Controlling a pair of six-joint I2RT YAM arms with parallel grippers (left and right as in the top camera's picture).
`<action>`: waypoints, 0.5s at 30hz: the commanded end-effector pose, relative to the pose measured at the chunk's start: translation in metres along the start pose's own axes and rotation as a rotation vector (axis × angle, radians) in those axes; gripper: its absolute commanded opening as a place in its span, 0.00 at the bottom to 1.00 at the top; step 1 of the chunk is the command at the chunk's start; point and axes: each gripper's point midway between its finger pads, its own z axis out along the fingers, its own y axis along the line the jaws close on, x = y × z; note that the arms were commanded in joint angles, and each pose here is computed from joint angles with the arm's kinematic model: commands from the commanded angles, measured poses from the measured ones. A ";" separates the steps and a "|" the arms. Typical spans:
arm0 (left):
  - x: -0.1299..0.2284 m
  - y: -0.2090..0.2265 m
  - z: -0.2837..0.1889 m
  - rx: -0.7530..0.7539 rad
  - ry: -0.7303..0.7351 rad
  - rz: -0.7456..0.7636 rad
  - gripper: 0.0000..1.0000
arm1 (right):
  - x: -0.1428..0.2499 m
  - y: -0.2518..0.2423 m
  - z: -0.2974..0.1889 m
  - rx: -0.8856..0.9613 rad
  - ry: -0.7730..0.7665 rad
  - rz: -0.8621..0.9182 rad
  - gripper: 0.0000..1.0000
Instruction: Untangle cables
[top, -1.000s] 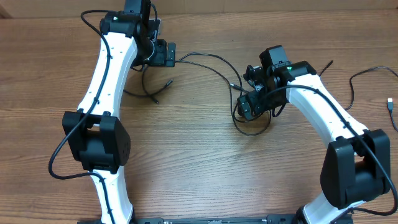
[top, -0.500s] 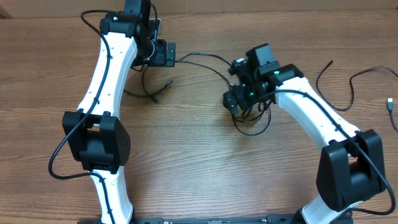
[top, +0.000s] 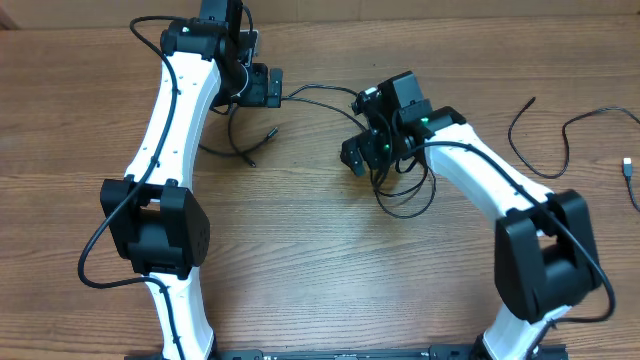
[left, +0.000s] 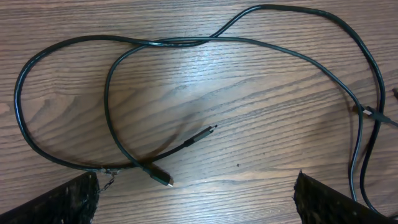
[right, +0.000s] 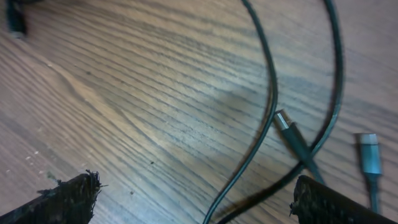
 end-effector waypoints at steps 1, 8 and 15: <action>0.000 -0.003 -0.004 -0.002 -0.008 -0.007 1.00 | 0.008 -0.003 0.016 -0.008 0.030 0.042 0.97; 0.000 -0.003 -0.004 -0.002 -0.008 -0.007 0.99 | 0.017 -0.009 0.042 -0.006 0.059 0.081 0.91; 0.000 -0.003 -0.004 -0.002 -0.008 -0.007 1.00 | 0.023 -0.014 0.057 0.008 0.077 0.095 0.83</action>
